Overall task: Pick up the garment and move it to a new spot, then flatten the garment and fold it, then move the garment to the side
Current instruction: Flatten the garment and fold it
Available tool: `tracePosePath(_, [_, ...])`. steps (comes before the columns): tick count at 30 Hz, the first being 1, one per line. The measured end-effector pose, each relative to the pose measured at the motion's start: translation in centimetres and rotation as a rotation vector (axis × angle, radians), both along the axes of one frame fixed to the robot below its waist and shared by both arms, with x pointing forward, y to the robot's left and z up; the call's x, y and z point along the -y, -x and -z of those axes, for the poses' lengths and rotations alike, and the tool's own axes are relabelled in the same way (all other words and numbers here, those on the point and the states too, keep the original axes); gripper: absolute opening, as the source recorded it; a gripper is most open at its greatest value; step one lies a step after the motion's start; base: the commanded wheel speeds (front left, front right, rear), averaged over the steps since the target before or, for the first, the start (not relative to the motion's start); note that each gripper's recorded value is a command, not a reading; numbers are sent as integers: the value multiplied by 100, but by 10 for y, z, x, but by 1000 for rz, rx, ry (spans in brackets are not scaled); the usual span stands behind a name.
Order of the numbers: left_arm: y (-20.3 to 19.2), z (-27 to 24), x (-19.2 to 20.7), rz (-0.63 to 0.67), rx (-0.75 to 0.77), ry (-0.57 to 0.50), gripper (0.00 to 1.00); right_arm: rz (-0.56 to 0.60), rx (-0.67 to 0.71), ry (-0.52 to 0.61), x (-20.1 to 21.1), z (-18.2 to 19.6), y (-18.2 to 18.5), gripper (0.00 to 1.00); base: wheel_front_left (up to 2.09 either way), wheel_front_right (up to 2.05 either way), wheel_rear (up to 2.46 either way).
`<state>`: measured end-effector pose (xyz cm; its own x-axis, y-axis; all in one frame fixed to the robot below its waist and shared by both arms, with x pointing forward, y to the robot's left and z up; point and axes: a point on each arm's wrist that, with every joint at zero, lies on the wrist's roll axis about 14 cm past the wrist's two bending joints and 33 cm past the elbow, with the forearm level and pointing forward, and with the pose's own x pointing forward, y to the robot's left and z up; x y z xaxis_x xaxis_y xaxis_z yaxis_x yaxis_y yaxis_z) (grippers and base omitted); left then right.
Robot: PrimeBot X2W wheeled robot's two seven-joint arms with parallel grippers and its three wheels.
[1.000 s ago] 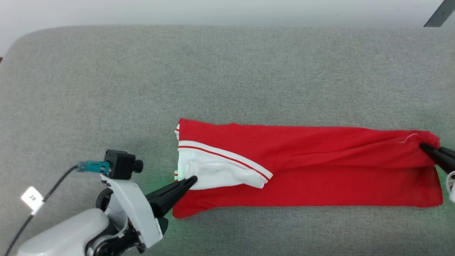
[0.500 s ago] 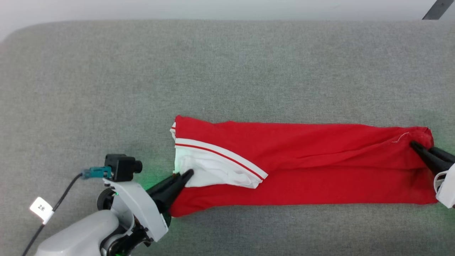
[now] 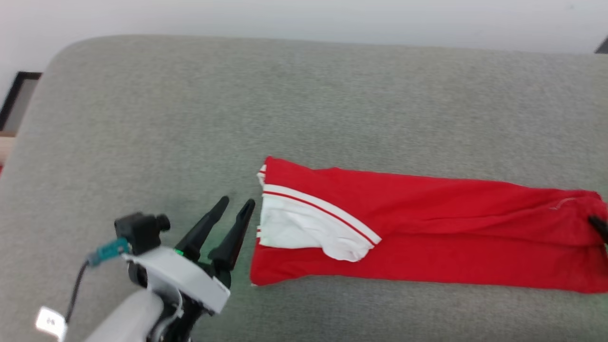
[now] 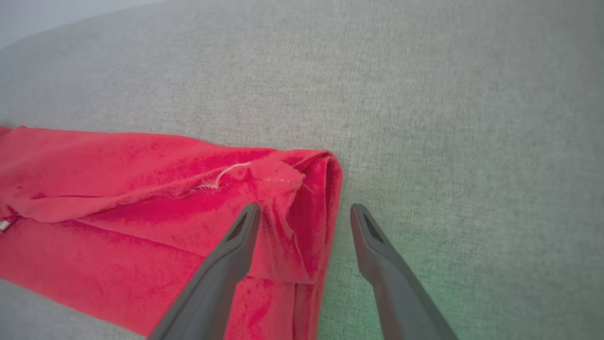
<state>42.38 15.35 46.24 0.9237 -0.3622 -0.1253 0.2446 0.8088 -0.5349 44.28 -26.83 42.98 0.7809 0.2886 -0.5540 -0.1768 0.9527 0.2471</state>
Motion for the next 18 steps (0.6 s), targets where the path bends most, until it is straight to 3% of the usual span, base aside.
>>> tracePosePath(9, [36, 20, -32, -169, 23, -171, 100, -1, -170, -27, -9, 30, 11, 100, 0, 0, 0])
tracePosePath(18, [32, -4, -55, -278, 147, -333, 100, -25, -288, 0, -14, 42, 12, 100, 0, 0, 0])
